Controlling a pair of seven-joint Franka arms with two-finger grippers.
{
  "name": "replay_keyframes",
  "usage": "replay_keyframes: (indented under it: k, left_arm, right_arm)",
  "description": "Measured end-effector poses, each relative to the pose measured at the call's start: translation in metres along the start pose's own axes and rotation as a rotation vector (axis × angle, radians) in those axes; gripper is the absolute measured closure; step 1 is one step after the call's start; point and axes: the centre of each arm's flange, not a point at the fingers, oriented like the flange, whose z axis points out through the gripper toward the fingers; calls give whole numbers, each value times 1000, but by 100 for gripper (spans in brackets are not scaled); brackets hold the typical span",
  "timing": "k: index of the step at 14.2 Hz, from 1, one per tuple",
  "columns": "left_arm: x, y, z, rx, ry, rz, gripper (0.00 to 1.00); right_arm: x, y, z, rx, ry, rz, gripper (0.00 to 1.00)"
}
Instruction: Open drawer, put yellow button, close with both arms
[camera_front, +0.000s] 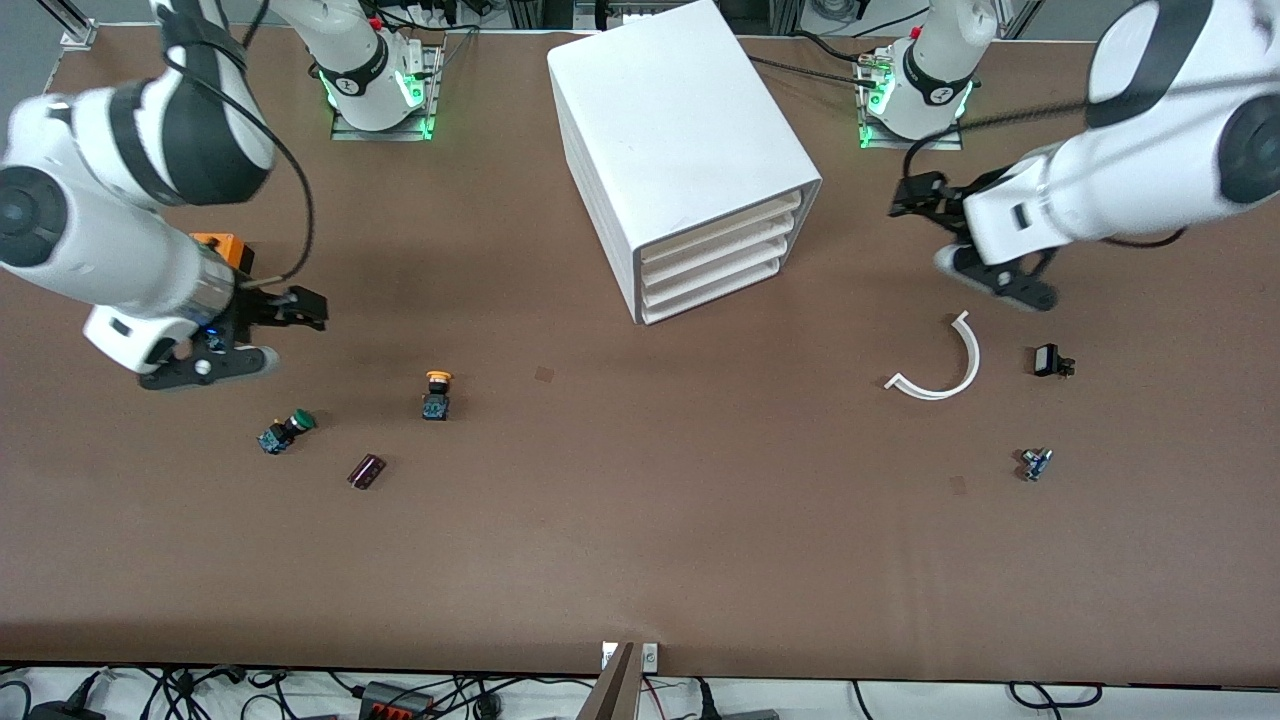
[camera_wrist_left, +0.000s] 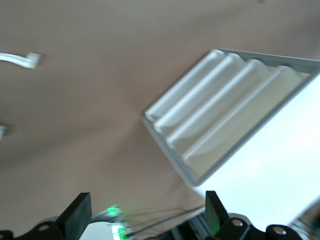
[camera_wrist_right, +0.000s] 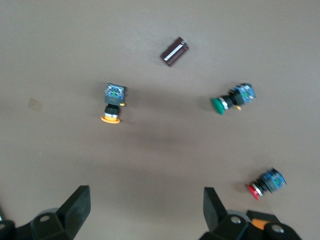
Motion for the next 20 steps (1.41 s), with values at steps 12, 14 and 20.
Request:
replay_keyframes:
  k: [12, 14, 20]
  left_arm:
    - [69, -49, 152, -665, 47, 232, 3]
    - [63, -53, 172, -714, 55, 252, 10]
    - [52, -59, 215, -774, 92, 307, 24]
  right_arm:
    - [59, -57, 155, 26, -6, 39, 0]
    - [61, -62, 174, 31, -20, 39, 0]
    - [64, -72, 218, 52, -51, 54, 0]
